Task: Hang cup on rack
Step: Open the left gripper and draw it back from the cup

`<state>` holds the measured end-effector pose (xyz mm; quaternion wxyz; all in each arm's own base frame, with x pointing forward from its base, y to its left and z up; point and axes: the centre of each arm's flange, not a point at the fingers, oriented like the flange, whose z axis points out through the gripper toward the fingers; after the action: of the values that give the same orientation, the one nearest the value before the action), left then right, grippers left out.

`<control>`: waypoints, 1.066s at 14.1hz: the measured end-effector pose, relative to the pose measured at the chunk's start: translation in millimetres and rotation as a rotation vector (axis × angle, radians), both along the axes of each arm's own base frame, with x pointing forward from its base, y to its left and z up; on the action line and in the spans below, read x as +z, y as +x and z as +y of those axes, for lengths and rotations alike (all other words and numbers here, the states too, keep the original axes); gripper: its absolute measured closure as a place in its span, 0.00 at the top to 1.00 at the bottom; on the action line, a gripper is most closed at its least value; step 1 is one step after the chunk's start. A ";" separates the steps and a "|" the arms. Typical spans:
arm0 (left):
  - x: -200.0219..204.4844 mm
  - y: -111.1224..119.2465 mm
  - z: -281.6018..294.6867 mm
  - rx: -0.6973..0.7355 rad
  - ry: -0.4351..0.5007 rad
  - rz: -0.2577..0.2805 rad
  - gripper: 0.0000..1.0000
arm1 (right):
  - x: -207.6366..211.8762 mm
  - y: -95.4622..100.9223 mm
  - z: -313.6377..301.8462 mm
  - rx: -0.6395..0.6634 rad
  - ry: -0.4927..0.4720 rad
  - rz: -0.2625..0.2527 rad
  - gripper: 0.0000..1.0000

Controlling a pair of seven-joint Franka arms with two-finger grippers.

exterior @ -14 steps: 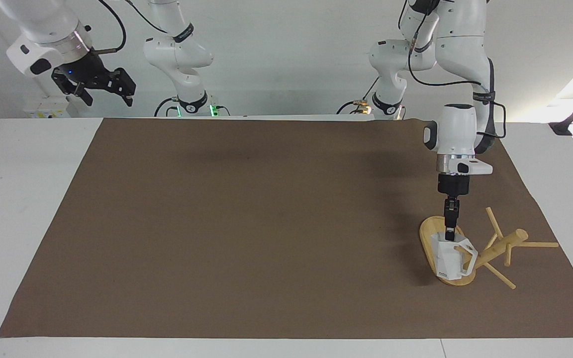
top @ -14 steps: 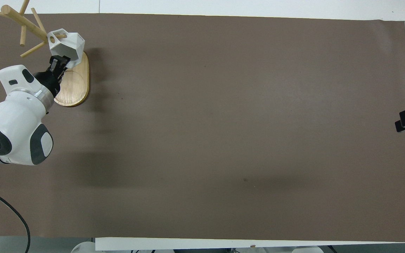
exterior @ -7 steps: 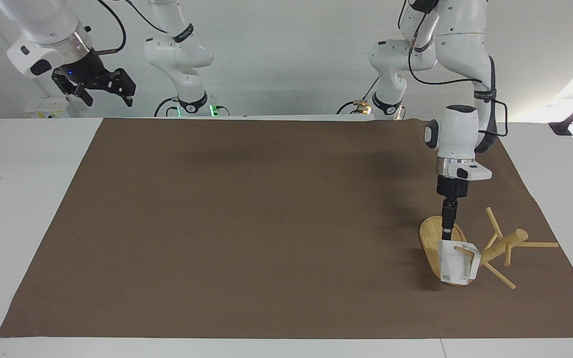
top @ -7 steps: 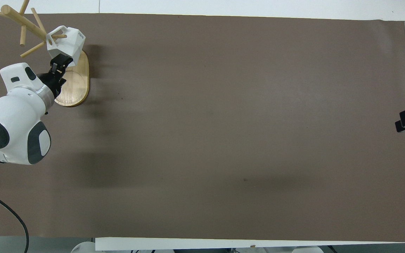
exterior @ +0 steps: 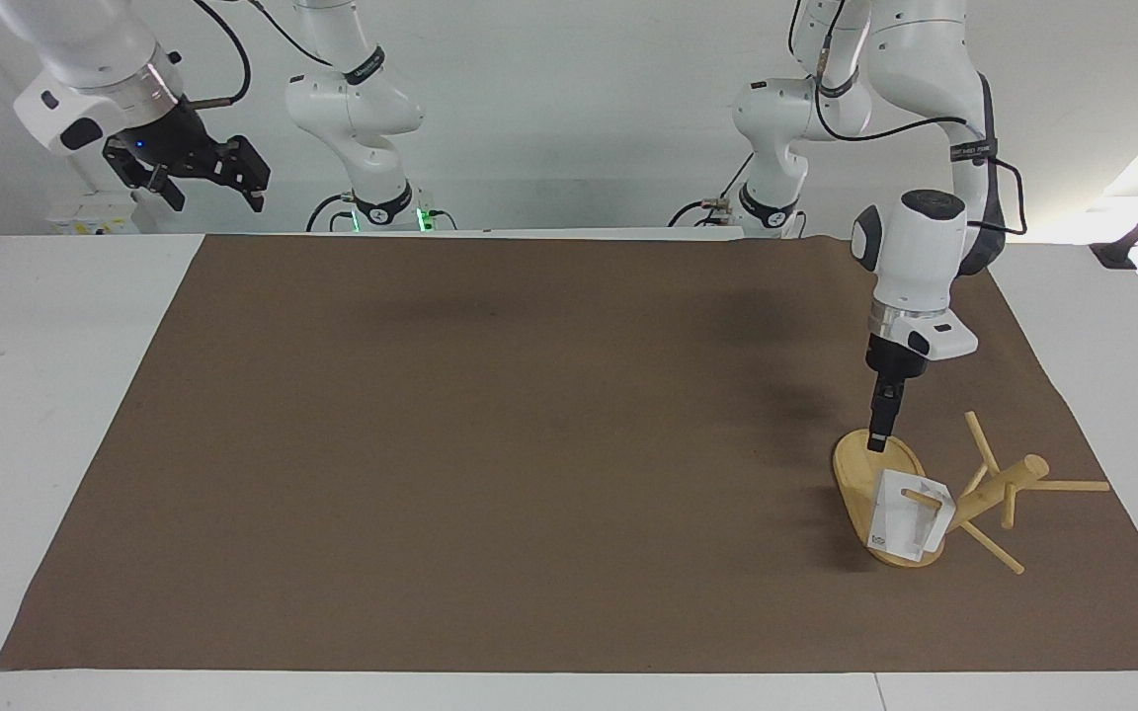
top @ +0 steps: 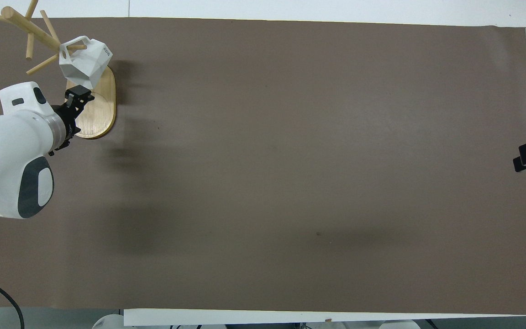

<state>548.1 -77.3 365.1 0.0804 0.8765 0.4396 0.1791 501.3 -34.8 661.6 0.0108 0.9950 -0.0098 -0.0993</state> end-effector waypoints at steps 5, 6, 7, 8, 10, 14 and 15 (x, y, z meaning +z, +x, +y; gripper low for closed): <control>39.3 2.7 -20.7 -0.001 0.072 0.233 1.00 | 0.0 0.0 0.0 0.000 0.000 0.000 1.00; 50.7 4.1 -23.7 -0.018 0.085 0.262 1.00 | 0.0 0.0 0.0 0.000 0.000 0.000 1.00; 61.6 5.7 -24.8 -0.042 0.094 0.288 1.00 | 0.0 0.0 0.0 0.000 0.000 0.000 1.00; 73.0 7.2 -24.7 -0.077 0.097 0.313 1.00 | 0.0 0.0 0.0 0.000 0.000 0.000 1.00; 96.2 8.6 -21.4 -0.189 0.101 0.354 1.00 | 0.0 0.0 0.0 0.000 0.000 0.000 1.00; 144.2 1.7 0.6 -0.492 0.119 0.406 1.00 | -0.1 0.0 0.0 0.000 0.000 0.000 1.00; 159.1 0.6 11.4 -0.575 0.121 0.417 1.00 | -0.1 0.0 0.0 0.000 0.000 0.000 1.00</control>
<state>548.6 -65.9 524.2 -0.0159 0.9852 0.1706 -0.0079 501.3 -34.8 661.5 0.0108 0.9949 -0.0098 -0.0993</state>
